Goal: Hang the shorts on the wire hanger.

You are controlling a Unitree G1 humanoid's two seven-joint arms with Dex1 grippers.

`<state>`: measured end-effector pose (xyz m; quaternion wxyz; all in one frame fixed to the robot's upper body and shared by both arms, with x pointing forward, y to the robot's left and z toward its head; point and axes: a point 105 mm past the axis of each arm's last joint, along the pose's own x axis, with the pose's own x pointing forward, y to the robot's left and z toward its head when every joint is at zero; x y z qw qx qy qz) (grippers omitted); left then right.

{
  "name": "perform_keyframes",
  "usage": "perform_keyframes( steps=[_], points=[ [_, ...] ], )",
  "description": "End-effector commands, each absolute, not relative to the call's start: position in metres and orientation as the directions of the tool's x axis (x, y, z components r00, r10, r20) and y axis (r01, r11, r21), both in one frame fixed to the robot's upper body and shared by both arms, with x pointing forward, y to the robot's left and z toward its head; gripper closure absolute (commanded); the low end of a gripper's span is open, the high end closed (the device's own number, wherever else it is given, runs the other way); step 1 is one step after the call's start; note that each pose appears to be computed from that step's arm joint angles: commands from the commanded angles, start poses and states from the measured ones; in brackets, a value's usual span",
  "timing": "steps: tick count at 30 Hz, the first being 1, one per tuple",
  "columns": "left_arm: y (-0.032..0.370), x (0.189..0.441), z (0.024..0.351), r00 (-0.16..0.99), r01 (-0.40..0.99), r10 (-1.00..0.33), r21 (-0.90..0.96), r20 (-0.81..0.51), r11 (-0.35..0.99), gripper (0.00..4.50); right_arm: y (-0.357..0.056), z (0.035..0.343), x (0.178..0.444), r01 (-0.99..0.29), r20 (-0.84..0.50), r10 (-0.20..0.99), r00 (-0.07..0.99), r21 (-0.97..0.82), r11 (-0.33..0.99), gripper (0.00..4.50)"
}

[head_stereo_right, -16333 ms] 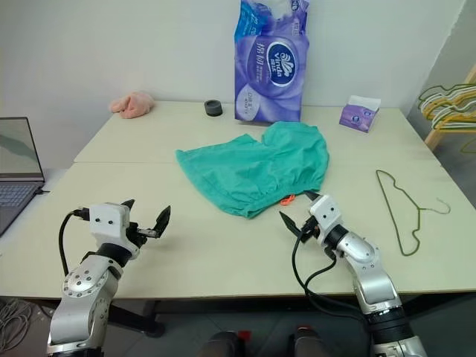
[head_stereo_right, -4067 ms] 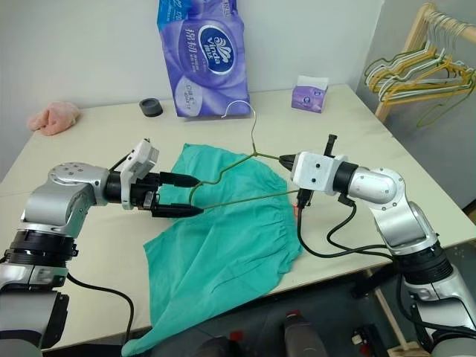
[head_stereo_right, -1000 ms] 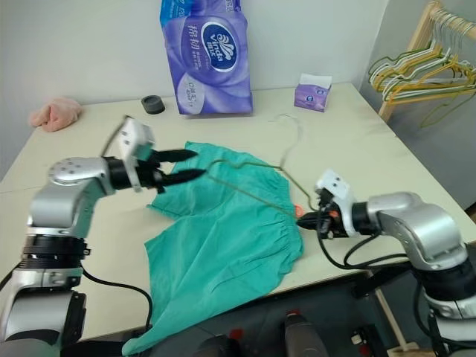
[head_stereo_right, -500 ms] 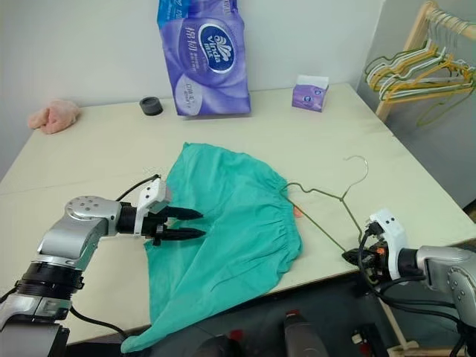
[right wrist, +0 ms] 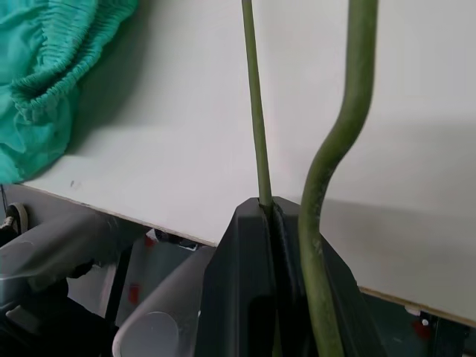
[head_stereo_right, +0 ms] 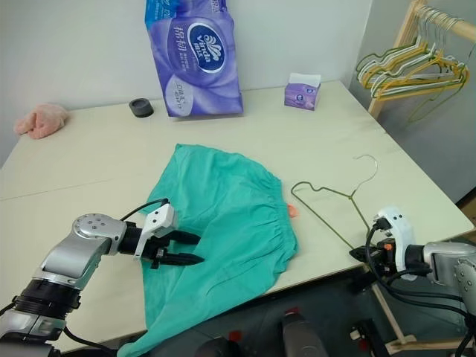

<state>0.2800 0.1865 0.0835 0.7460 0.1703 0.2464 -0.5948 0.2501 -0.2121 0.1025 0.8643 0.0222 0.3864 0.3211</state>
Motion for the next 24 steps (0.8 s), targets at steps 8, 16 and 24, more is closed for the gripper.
perform_keyframes(
  steps=[8,16,24],
  points=[
    [0.189,0.277,0.087,0.196,0.97,-0.806,-0.013,-0.558,0.244,1.85,-0.19,0.106,0.265,-0.625,-0.638,0.627,0.447,0.278,0.73,4.5],
    [0.189,0.282,0.094,0.269,0.953,-0.826,0.014,-0.495,0.302,1.85,-0.207,0.108,0.265,-0.54,-0.628,0.597,0.499,0.314,0.781,4.5],
    [0.19,0.289,0.098,0.296,0.947,-0.822,0.035,-0.487,0.32,1.85,-0.197,0.099,0.27,-0.532,-0.627,0.605,0.492,0.333,0.778,4.5]
  ],
)
